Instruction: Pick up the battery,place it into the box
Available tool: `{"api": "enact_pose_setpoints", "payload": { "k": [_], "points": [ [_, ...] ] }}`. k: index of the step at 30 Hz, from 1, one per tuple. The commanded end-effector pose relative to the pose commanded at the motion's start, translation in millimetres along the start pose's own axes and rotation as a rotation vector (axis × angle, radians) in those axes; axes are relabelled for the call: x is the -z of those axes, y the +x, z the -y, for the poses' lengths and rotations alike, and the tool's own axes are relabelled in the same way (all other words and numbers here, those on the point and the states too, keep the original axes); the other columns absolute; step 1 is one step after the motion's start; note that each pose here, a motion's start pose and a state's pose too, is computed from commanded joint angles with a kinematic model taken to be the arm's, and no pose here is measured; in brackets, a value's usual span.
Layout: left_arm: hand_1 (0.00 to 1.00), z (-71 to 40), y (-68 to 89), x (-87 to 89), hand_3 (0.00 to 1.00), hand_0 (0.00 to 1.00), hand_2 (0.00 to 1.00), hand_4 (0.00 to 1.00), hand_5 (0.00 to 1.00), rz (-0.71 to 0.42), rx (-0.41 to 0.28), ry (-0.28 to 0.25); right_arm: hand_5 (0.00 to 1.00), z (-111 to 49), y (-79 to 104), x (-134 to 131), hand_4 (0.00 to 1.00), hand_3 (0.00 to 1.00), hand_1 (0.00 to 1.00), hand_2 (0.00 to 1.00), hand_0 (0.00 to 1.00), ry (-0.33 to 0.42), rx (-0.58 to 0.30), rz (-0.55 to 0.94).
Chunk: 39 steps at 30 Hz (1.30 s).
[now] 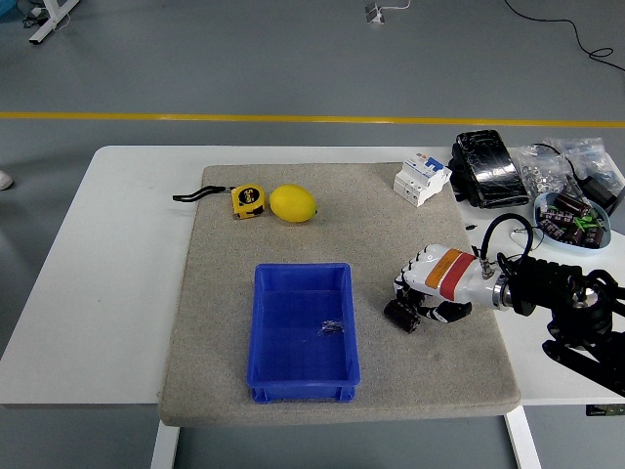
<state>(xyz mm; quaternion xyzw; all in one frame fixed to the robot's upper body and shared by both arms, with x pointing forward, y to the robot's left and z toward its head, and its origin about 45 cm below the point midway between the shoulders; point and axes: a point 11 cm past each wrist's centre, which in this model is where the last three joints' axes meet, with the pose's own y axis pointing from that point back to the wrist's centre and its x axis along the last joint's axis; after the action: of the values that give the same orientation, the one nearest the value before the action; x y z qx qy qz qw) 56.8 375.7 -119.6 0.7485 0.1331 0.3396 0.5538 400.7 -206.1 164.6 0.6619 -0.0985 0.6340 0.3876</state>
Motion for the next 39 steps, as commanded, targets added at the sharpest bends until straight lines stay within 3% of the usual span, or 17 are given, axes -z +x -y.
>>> {"api": "enact_pose_setpoints", "payload": {
  "k": [21, 34, 39],
  "points": [
    [0.733, 0.3, -1.3, 6.5, 0.684, 0.737, 0.779, 0.703, 0.708, 0.008, 0.001, 0.013, 0.054, -5.0, 21.7, 1, 0.592, 0.479, 0.528, 0.553, 0.546, -0.003, -0.064, 0.005],
    [0.733, 0.4, -2.8, 12.6, 0.686, 0.738, 0.779, 0.704, 0.709, 0.017, 0.003, 0.027, 0.068, 1.4, 85.3, 30, 0.594, 0.481, 0.526, 0.555, 0.57, 0.057, -0.234, -0.022],
    [0.732, 0.5, -2.5, 14.3, 0.687, 0.739, 0.778, 0.705, 0.71, 0.019, 0.005, 0.031, 0.074, 2.9, 94.3, 44, 0.598, 0.48, 0.527, 0.555, 0.573, 0.095, -0.253, -0.036]
  ]
}}
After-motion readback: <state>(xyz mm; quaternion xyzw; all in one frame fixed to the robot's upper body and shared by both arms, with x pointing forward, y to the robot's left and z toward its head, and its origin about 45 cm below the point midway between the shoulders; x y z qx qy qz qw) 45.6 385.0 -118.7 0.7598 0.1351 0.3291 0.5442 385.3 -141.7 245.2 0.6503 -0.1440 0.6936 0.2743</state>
